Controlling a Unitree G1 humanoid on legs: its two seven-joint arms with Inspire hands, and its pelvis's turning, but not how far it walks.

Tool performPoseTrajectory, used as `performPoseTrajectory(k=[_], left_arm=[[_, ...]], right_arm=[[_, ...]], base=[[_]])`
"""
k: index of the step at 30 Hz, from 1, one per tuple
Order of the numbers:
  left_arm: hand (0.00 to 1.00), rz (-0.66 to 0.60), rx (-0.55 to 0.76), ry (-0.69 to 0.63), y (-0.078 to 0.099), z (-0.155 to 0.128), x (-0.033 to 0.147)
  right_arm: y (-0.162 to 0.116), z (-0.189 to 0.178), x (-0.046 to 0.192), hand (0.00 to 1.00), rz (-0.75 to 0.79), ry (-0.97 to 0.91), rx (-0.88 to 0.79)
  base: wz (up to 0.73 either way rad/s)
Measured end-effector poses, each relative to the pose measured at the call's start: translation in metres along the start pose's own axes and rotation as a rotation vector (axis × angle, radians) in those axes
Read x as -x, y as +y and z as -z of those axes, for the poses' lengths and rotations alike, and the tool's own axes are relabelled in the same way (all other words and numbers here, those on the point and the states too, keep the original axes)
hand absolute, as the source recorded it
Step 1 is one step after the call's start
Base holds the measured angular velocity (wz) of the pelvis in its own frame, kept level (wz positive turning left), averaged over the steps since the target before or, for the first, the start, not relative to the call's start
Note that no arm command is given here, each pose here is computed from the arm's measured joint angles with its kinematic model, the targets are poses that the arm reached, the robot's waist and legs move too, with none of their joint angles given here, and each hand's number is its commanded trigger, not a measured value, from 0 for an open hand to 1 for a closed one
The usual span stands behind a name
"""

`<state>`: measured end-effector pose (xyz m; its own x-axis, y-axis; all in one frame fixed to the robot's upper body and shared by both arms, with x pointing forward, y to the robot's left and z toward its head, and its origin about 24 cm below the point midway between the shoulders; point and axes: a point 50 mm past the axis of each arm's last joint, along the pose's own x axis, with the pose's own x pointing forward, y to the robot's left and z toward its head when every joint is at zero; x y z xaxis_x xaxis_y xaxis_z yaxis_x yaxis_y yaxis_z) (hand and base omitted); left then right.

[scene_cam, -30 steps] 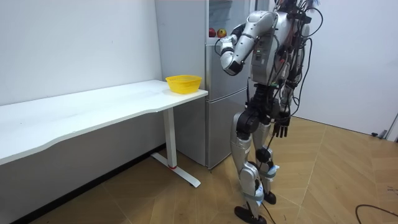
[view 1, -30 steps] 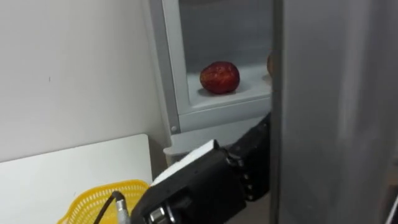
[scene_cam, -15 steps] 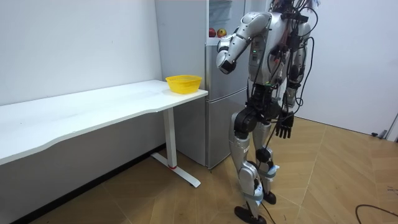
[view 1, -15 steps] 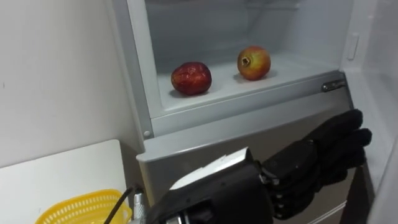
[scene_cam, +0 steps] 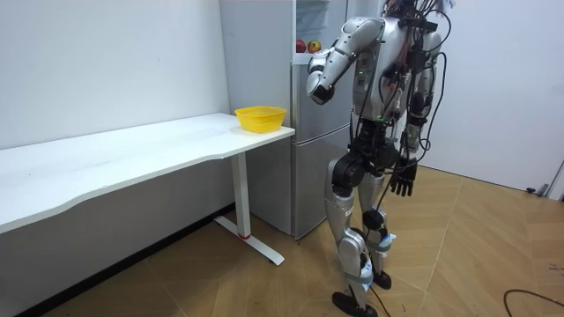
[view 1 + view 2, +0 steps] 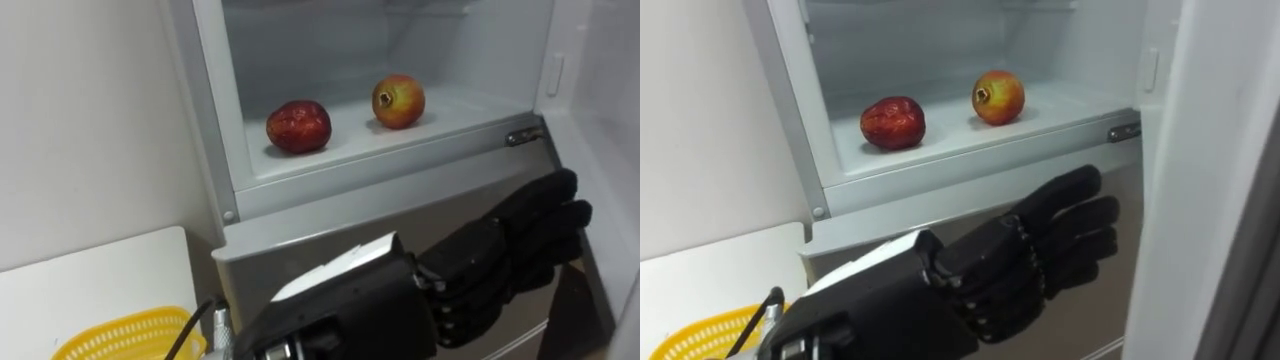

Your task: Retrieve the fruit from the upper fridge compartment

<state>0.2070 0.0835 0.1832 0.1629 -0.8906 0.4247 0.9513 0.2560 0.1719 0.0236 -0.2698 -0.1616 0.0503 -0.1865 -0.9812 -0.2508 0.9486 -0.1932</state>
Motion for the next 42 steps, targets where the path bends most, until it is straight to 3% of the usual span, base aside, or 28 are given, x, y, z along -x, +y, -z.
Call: performPoseTrajectory(k=[19, 28, 36, 42], left_arm=[[0.0, 0.026, -0.023, -0.009, 0.003, -0.005, -0.006], [0.0, 0.084, -0.002, -0.03, 0.004, -0.002, -0.026], [0.0, 0.151, 0.004, -0.028, 0.008, 0.001, -0.055], [0.0, 0.148, 0.002, -0.024, 0.01, 0.001, -0.06]], right_arm=[[0.001, 0.006, 0.0, 0.0, -0.014, 0.013, -0.03], [-0.007, 0.008, 0.001, 0.0, -0.011, 0.032, -0.038], [-0.008, 0.006, 0.001, 0.0, -0.005, 0.026, -0.042], [-0.012, 0.002, 0.002, 0.0, 0.02, 0.016, -0.036]], base=[[-0.01], [-0.09], [-0.08], [-0.08]])
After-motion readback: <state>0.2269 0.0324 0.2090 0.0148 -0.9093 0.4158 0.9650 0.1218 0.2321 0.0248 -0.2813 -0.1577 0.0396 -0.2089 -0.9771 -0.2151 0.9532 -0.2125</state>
